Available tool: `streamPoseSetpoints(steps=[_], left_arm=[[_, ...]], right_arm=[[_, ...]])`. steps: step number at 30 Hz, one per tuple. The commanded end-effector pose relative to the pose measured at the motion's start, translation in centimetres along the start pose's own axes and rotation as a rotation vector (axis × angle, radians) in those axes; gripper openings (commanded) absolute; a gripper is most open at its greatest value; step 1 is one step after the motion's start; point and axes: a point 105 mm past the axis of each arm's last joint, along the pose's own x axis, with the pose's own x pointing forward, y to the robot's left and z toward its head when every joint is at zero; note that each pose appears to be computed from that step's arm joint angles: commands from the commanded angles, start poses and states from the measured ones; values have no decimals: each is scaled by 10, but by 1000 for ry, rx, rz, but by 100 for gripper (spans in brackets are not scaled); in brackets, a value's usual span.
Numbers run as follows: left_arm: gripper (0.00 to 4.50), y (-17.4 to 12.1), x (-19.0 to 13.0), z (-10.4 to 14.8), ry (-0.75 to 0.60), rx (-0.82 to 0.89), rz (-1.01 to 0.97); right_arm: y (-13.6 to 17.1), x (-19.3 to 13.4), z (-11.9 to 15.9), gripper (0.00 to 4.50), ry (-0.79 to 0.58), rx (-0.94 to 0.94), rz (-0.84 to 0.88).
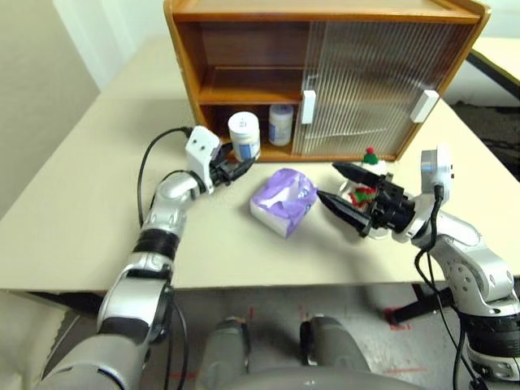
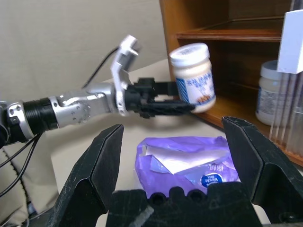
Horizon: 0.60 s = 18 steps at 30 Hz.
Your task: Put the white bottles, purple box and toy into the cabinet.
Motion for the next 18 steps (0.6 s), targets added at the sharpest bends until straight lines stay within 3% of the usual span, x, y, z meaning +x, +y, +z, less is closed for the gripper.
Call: streamPoseSetpoints(steps=[1,8,18], left_arm=[[296,8,11,-1,25,16,81],[296,21,22,-5,27,-115,245],[296,25,32,-3,85,-61,318]], right_arm=[[0,-4,6,450,-6,-41,-26],[-9,-6,12,450,-13,-64,-103],[2,-5,9,450,-9,-49,-103]])
